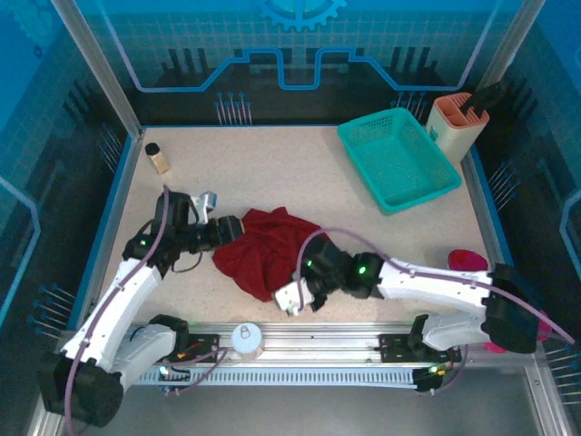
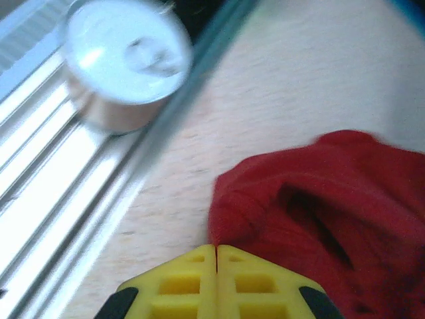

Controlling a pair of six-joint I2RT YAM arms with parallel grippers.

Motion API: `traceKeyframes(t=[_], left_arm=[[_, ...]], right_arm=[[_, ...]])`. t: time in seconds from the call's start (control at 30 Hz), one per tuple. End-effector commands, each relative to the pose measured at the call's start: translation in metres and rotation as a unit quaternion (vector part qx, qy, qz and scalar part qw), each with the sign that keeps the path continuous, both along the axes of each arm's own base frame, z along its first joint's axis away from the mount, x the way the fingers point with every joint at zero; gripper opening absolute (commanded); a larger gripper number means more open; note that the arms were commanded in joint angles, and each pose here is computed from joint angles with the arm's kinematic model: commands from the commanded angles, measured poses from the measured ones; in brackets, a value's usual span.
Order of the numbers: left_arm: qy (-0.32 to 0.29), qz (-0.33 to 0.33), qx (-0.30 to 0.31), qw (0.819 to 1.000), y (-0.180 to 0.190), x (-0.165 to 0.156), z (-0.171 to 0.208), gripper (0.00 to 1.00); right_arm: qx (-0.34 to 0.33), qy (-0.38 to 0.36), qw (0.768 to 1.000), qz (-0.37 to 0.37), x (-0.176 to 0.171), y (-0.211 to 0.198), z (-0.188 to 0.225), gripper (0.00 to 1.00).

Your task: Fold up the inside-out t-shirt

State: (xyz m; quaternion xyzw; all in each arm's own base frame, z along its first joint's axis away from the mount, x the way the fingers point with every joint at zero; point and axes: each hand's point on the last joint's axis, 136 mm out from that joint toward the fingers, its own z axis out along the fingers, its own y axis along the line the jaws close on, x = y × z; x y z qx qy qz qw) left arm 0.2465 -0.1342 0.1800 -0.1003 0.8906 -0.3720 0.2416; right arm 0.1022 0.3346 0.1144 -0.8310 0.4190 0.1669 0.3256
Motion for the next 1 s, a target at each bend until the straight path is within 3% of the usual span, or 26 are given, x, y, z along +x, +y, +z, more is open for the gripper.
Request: traceKeyframes(t=[0.0, 0.1, 0.23, 0.3, 0.33, 0.37, 0.43, 0.47, 0.53, 0.6, 0.7, 0.77, 0.8, 0.87, 0.97], left_arm=[[0.084, 0.025, -0.03, 0.996, 0.002, -0.028, -0.039, 0.59], [0.09, 0.035, -0.043, 0.994, 0.002, -0.035, -0.047, 0.61], [0.09, 0.005, -0.033, 0.995, -0.007, -0.041, -0.044, 0.62], [0.088, -0.018, -0.001, 0.996, -0.014, -0.044, -0.042, 0.63], [0.086, -0.031, 0.018, 0.996, -0.019, -0.044, -0.041, 0.64], [0.086, -0.041, 0.03, 0.995, -0.024, -0.044, -0.041, 0.65], [0.093, -0.058, 0.054, 0.993, -0.035, -0.042, -0.047, 0.66], [0.1, -0.059, 0.067, 0.991, -0.038, -0.039, -0.053, 0.66], [0.115, -0.051, 0.087, 0.988, -0.041, -0.034, -0.065, 0.66], [0.132, -0.028, 0.108, 0.985, -0.037, -0.028, -0.08, 0.64], [0.15, -0.008, 0.141, 0.979, -0.028, -0.024, -0.103, 0.61], [0.159, -0.006, 0.154, 0.975, -0.025, -0.024, -0.115, 0.6], [0.163, -0.006, 0.158, 0.974, -0.024, -0.025, -0.119, 0.57], [0.165, -0.007, 0.163, 0.973, -0.023, -0.023, -0.125, 0.44], [0.156, -0.004, 0.166, 0.974, -0.021, -0.016, -0.129, 0.28]], right_arm=[[-0.09, -0.038, 0.995, 0.024, -0.024, -0.012, -0.059, 0.14], [-0.081, 0.001, 0.997, 0.002, -0.033, -0.002, -0.057, 0.27], [0.029, 0.089, 0.993, -0.075, -0.011, 0.008, -0.001, 0.51], [0.104, 0.136, 0.975, -0.143, 0.016, 0.009, 0.031, 0.76], [0.142, 0.162, 0.954, -0.207, 0.039, 0.006, 0.046, 0.91], [0.175, 0.188, 0.922, -0.291, 0.067, -0.001, 0.057, 1.0], [0.218, 0.232, 0.813, -0.488, 0.122, -0.032, 0.065, 1.0], [0.225, 0.258, 0.766, -0.544, 0.137, -0.046, 0.067, 1.0], [0.218, 0.334, 0.729, -0.556, 0.141, -0.045, 0.066, 1.0], [0.193, 0.355, 0.692, -0.598, 0.141, -0.046, 0.059, 1.0], [0.131, 0.346, 0.672, -0.641, 0.13, -0.035, 0.041, 0.94], [0.081, 0.346, 0.683, -0.638, 0.12, -0.022, 0.029, 0.9], [0.054, 0.346, 0.676, -0.649, 0.118, -0.02, 0.022, 0.9], [0.017, 0.333, 0.648, -0.684, 0.121, -0.025, 0.004, 0.87], [0.001, 0.31, 0.649, -0.695, 0.133, -0.021, -0.021, 0.74]])
